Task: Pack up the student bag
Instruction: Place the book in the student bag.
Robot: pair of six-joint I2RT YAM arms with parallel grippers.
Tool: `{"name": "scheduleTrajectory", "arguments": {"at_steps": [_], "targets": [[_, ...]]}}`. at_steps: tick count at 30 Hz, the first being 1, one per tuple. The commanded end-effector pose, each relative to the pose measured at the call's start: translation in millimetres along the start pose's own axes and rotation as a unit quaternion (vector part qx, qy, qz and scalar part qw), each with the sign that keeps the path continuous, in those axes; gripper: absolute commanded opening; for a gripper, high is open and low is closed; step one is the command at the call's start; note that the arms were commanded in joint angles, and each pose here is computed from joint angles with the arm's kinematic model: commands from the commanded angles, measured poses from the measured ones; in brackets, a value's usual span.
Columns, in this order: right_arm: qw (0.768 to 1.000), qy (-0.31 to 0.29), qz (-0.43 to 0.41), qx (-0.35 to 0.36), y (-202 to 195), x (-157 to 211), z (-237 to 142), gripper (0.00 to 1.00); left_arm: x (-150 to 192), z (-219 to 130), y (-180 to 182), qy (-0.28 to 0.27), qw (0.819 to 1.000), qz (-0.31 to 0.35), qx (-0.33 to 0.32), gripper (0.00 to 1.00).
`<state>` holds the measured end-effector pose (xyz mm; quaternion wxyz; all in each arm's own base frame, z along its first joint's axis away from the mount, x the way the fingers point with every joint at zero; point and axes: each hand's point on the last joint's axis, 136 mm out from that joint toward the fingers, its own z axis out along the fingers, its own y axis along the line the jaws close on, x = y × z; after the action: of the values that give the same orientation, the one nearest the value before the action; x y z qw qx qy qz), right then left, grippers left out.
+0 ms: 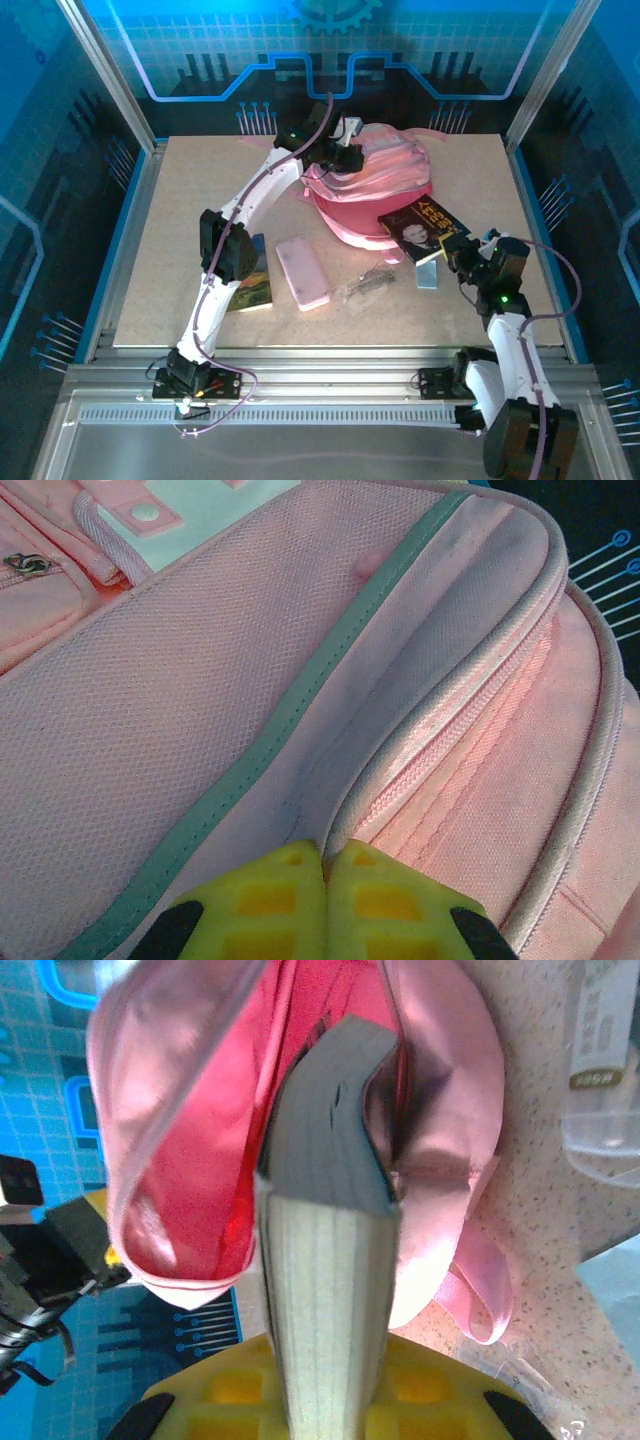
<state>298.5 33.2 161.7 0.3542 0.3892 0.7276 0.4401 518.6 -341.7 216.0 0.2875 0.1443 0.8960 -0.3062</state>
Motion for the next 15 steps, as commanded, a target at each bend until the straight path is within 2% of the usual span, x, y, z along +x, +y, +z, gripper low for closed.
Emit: {"name": "scheduleTrajectory", "arguments": {"at_steps": [1, 9, 15], "targets": [[0.992, -0.066, -0.040, -0.104, 59.2, -21.0, 5.7, 0.00, -41.9, -43.2, -32.5, -0.074, 0.997, 0.003, 0.039, 0.00], [0.987, -0.039, -0.065, -0.142, 93.2, -4.5, 55.8, 0.00, -41.3, -43.6, -39.6, -0.074, 0.996, -0.009, 0.047, 0.00], [0.984, -0.047, -0.068, -0.158, 109.3, -7.3, 98.0, 0.00, -43.1, -50.9, -46.6, -0.079, 0.996, -0.004, 0.050, 0.00]]}}
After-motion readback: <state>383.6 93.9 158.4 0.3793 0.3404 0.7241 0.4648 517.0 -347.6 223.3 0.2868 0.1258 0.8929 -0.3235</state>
